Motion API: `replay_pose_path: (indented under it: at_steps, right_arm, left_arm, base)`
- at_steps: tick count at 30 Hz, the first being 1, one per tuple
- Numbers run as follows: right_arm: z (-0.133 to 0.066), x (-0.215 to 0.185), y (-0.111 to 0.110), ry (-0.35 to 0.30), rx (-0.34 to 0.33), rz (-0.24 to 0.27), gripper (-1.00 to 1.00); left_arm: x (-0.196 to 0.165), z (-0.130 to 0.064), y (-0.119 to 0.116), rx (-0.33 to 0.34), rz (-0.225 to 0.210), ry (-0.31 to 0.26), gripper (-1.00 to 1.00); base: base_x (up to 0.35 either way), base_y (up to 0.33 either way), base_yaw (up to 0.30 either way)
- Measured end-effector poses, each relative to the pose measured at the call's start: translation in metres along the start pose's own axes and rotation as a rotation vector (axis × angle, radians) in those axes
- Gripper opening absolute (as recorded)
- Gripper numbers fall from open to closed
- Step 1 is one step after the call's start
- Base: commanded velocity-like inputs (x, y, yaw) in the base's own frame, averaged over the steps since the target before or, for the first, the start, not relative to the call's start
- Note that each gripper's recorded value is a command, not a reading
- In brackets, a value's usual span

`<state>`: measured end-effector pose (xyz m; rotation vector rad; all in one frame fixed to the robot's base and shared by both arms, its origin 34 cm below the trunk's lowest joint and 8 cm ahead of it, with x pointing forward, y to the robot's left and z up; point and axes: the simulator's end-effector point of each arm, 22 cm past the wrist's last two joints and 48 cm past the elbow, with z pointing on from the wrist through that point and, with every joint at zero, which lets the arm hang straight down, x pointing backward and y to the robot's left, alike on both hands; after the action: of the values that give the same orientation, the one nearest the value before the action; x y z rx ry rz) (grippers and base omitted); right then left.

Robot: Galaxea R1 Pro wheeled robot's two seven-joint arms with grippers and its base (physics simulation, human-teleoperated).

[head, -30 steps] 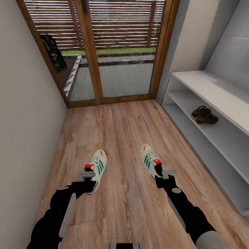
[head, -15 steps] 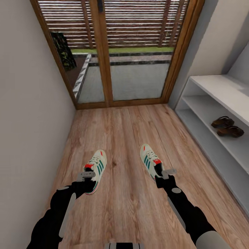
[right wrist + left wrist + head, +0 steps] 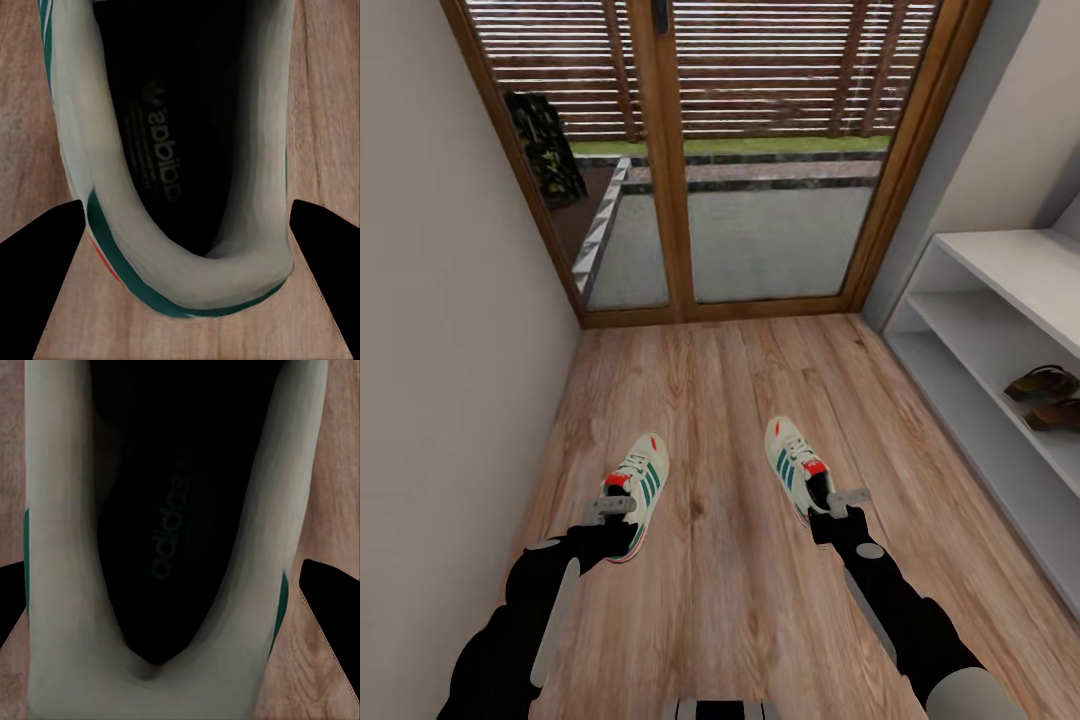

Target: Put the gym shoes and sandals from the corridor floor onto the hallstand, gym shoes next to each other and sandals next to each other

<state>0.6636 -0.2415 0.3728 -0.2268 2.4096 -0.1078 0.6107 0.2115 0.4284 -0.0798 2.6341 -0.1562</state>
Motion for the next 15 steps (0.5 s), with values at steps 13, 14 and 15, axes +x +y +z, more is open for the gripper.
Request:
replay_pose_path:
  at_steps: [13,14,15]
  right_arm:
    - [0.0000,-0.0002,0.0002,0.000,0.000,0.000,-1.00]
    - [0.0000,-0.0003,0.0002,0.000,0.000,0.001,-1.00]
    - [0.0000,-0.0001,0.0000,0.000,0.000,0.000,-1.00]
  left_arm:
    - [0.0000,0.0000,0.0001,0.000,0.000,0.000,-1.00]
    - [0.0000,0.0000,0.0000,0.000,0.000,0.000,-1.00]
    - [0.0000,0.0000,-0.0001,0.000,0.000,0.000,-1.00]
  base:
    - [0.338,0.001,0.000]
    - [0.338,0.038,0.000]
    - [0.338,0.047,0.000]
